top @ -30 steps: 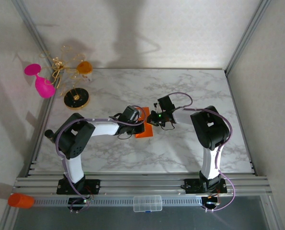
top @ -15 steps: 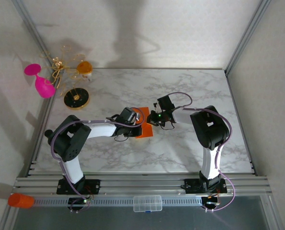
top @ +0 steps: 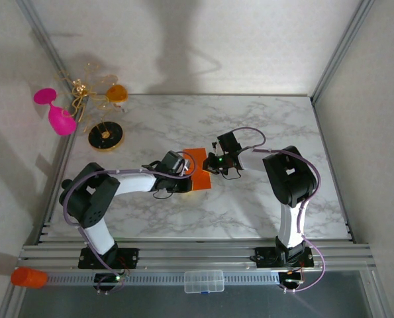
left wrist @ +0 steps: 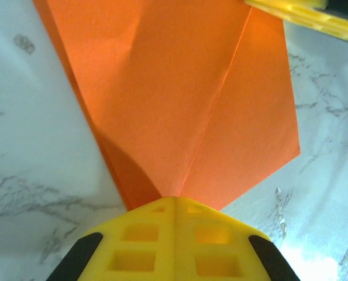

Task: Fold a paper plane with a square sheet of paper (pick it up from the middle)
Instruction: Fold the triangle a second time at the center of the table.

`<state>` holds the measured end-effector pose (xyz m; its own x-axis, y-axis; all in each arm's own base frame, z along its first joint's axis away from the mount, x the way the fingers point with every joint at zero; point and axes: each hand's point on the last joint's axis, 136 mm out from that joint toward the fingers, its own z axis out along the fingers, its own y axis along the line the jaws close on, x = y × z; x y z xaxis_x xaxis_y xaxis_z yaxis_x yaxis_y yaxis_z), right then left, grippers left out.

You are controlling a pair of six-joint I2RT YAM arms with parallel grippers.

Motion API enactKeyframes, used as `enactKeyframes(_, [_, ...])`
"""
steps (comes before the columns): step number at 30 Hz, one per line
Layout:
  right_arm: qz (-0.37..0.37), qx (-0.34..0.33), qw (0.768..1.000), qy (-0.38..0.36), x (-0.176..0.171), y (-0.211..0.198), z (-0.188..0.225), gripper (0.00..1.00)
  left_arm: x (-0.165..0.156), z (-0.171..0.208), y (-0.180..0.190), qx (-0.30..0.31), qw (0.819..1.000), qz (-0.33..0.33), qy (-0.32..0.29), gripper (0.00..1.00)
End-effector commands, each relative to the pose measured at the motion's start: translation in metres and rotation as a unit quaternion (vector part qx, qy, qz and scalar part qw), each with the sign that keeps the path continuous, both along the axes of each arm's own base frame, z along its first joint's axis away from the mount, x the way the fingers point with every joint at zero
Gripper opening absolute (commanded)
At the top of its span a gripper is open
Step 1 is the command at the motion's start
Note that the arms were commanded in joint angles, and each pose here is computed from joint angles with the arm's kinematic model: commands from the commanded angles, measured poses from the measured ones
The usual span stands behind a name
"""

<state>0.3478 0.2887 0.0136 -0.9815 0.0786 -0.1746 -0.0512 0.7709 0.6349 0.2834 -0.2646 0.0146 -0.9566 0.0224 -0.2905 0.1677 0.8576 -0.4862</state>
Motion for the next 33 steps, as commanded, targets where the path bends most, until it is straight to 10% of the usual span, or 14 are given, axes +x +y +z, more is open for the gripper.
enactKeyframes(1, [-0.036,-0.131,0.987,0.083,-0.032,-0.05,-0.075,0.01,-0.049,-0.033,0.038,0.074,0.993,-0.012,0.093,0.0])
enactKeyframes(19, [-0.032,-0.115,0.99,0.071,-0.026,-0.042,-0.064,0.01,-0.019,0.018,0.03,0.072,0.997,-0.015,0.026,0.0])
enactKeyframes(33, [-0.027,0.052,0.997,-0.055,0.019,0.007,0.06,0.26,0.073,0.078,0.004,-0.045,0.986,0.137,-0.081,0.04])
